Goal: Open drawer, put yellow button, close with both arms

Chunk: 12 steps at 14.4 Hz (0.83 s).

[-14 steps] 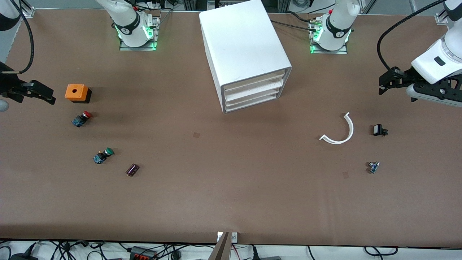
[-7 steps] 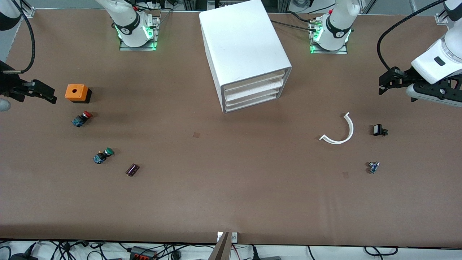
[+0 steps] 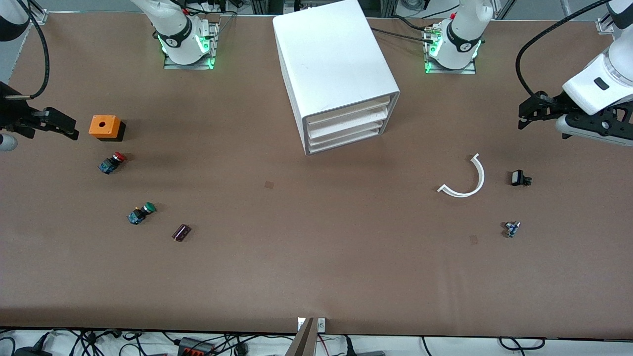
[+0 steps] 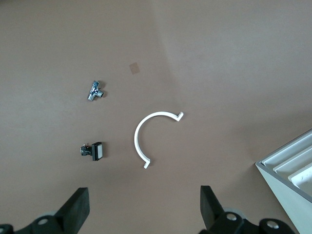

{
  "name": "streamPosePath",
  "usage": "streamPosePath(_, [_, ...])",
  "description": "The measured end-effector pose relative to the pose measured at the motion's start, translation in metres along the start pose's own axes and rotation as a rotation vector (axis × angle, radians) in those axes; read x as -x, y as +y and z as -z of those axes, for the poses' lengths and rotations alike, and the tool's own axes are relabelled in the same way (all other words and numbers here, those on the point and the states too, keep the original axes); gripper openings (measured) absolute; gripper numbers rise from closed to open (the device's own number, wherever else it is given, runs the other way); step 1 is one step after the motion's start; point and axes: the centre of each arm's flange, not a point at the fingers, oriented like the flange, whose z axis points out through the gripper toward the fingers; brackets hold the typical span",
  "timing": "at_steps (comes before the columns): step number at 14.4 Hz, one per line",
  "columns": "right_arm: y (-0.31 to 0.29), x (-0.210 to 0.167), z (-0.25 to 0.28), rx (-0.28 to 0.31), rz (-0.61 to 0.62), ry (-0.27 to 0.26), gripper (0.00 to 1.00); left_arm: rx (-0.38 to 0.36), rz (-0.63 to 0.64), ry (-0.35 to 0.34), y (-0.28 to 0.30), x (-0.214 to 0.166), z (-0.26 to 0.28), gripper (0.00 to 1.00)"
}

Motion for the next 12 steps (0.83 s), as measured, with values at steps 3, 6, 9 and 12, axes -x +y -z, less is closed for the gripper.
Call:
streamPosePath(3, [0.0006, 0.0005, -0.0017, 0.000, 0.006, -0.006, 1.00, 0.003, 0.060, -0.018, 0.0001, 0.0020, -0.0015, 1.00])
streamPosePath(6, [0.0006, 0.0006, -0.0021, 0.000, 0.008, -0.007, 1.00, 0.004, 0.076, -0.031, 0.0008, 0.0035, -0.0021, 1.00])
streamPosePath(9, [-0.0005, 0.0000, -0.0025, 0.000, 0.012, -0.004, 1.00, 0.004, 0.077, -0.032, 0.0008, 0.0038, -0.0020, 1.00])
streamPosePath(12, [-0.0015, -0.0003, -0.0025, 0.000, 0.016, -0.002, 1.00, 0.004, 0.078, -0.032, 0.0008, 0.0038, -0.0020, 1.00])
